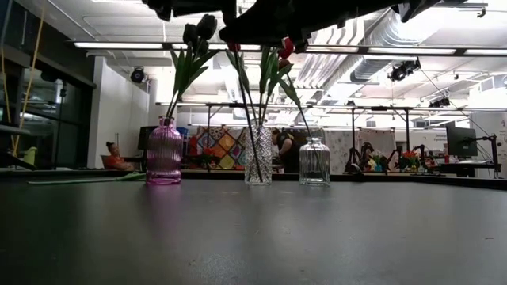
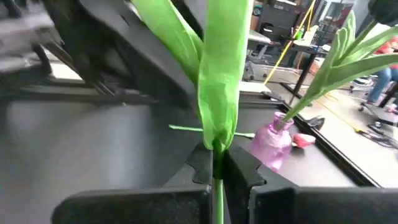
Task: Sort flowers into vase by color
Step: Put the bottom dark red flower into the right transparent vase
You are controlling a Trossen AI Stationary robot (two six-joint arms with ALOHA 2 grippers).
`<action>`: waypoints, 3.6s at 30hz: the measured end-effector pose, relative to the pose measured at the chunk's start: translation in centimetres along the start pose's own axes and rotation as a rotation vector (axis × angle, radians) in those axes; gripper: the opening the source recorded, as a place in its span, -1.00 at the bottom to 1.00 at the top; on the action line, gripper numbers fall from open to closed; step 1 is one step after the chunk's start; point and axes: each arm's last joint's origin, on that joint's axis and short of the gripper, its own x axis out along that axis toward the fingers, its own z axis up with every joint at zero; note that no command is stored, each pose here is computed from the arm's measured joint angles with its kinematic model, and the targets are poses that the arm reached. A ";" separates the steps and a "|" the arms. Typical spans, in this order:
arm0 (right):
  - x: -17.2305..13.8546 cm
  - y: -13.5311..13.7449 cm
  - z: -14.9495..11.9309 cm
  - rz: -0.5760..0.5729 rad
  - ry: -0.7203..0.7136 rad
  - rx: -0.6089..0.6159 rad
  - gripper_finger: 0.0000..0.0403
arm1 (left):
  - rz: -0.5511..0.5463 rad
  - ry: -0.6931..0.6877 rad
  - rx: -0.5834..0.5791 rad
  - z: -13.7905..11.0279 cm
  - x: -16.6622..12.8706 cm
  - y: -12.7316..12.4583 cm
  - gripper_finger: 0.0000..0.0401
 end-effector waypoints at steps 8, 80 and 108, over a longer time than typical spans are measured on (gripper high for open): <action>-3.4 -1.3 1.8 -0.251 0.119 -0.086 -1.00 | 0.152 0.061 0.056 1.2 -3.3 1.0 -0.35; -7.5 -16.2 -3.3 -0.638 -0.164 0.206 0.32 | 0.174 -0.019 -0.027 -0.6 -7.0 4.5 -0.34; -12.5 -14.2 -4.4 -0.441 0.160 0.275 0.42 | 0.107 0.110 -0.199 -2.4 -5.9 6.8 -0.34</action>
